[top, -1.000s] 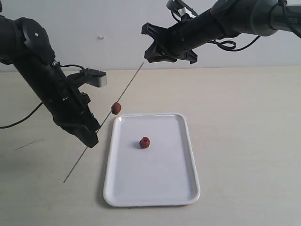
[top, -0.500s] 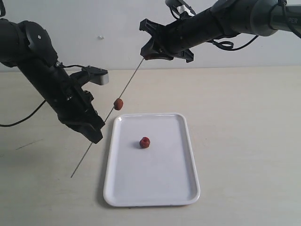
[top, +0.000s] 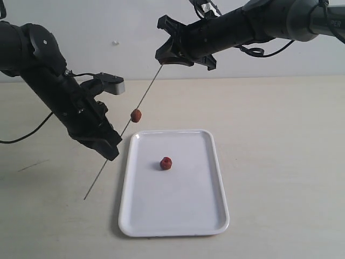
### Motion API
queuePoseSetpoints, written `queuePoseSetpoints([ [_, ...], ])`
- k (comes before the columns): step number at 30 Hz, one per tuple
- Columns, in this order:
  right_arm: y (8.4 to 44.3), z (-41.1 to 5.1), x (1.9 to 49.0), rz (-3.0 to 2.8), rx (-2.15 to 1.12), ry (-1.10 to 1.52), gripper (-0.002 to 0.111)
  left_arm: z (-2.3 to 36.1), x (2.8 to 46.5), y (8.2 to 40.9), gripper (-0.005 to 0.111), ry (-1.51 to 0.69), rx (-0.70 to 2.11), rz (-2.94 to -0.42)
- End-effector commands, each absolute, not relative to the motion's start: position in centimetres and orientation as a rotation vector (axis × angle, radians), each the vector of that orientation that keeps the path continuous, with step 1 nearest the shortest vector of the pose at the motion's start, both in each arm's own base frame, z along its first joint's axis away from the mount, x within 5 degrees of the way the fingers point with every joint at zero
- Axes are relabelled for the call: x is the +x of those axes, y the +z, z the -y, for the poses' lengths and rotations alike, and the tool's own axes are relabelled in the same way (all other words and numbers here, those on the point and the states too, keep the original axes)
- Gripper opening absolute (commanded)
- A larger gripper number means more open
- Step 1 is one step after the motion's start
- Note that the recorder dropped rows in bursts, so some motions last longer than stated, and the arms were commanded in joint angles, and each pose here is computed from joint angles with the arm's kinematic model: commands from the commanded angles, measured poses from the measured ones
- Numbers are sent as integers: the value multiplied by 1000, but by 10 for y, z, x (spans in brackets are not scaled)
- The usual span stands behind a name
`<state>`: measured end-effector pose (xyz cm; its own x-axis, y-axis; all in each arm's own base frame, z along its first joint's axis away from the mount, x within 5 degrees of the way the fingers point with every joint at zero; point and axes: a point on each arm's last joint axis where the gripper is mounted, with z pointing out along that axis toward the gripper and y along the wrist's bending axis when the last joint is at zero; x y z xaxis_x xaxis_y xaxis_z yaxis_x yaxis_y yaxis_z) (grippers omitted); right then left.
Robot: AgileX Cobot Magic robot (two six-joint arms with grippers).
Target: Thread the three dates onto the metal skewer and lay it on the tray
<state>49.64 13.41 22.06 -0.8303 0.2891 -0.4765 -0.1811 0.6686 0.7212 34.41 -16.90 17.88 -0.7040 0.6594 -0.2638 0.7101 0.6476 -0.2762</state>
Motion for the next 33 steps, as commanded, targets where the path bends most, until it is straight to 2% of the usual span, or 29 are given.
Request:
queuePoseSetpoints([
  [1, 228, -133, 496, -2290, 68, 1087, 18, 169, 347, 180, 0, -530, 1101, -2727],
  [14, 228, -132, 496, -2289, 73, 1085, 18, 170, 351, 181, 0, -513, 1096, -2729],
  [19, 229, -132, 496, -2285, 81, 1081, 12, 169, 350, 179, 0, -516, 1109, -2747],
  [33, 229, -134, 494, -2297, 60, 1110, 12, 168, 352, 177, 0, -506, 1095, -2746],
])
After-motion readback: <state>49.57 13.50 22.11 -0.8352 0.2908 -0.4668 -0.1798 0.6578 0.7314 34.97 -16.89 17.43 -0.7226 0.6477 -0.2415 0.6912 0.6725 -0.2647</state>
